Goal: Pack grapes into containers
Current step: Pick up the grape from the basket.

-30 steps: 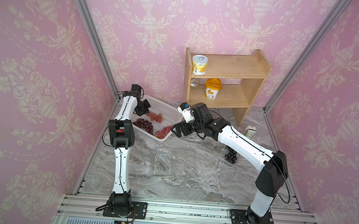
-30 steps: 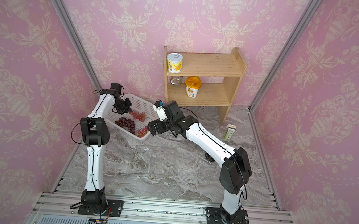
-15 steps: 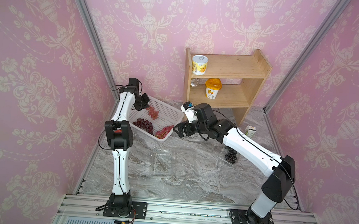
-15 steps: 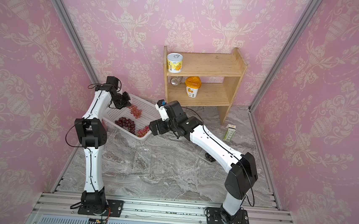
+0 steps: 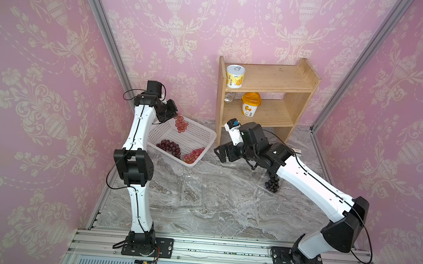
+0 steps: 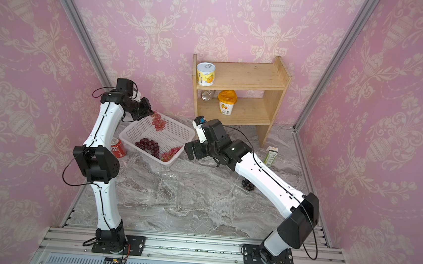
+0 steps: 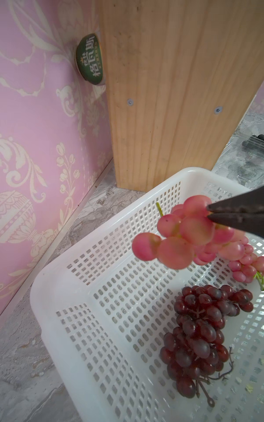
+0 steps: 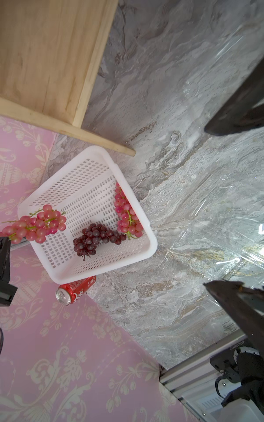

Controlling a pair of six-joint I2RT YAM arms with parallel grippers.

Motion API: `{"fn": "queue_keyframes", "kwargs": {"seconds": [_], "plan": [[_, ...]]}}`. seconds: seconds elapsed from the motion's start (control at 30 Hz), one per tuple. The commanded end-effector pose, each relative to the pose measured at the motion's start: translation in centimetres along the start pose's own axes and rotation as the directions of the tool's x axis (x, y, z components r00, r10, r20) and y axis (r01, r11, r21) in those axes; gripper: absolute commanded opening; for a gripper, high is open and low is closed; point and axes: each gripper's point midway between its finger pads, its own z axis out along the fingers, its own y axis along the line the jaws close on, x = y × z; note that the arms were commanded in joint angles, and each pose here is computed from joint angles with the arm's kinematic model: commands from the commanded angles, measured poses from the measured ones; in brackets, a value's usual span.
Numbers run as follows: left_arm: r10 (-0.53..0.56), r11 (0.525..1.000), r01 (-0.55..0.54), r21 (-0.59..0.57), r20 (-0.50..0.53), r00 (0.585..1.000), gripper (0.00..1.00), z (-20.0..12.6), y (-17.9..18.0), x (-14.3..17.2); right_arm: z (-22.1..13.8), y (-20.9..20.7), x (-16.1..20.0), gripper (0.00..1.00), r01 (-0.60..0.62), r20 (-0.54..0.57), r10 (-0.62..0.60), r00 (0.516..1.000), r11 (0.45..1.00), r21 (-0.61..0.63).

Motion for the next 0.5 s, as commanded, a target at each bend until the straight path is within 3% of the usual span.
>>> {"fn": "queue_keyframes", "kwargs": {"seconds": [0.0,0.47], "plan": [[0.025,0.998,-0.025,0.056,0.007,1.000,0.00,-3.2,-2.5,1.4,-2.1,-2.3,1.3,1.00,-0.019,-0.019,0.021,1.000,0.995,0.100],[0.148,0.980,-0.143,0.135,-0.023,0.989,0.00,-8.9,-7.8,9.1,-8.5,-11.1,4.9,1.00,-0.256,0.039,0.257,0.966,0.914,0.316]]}}
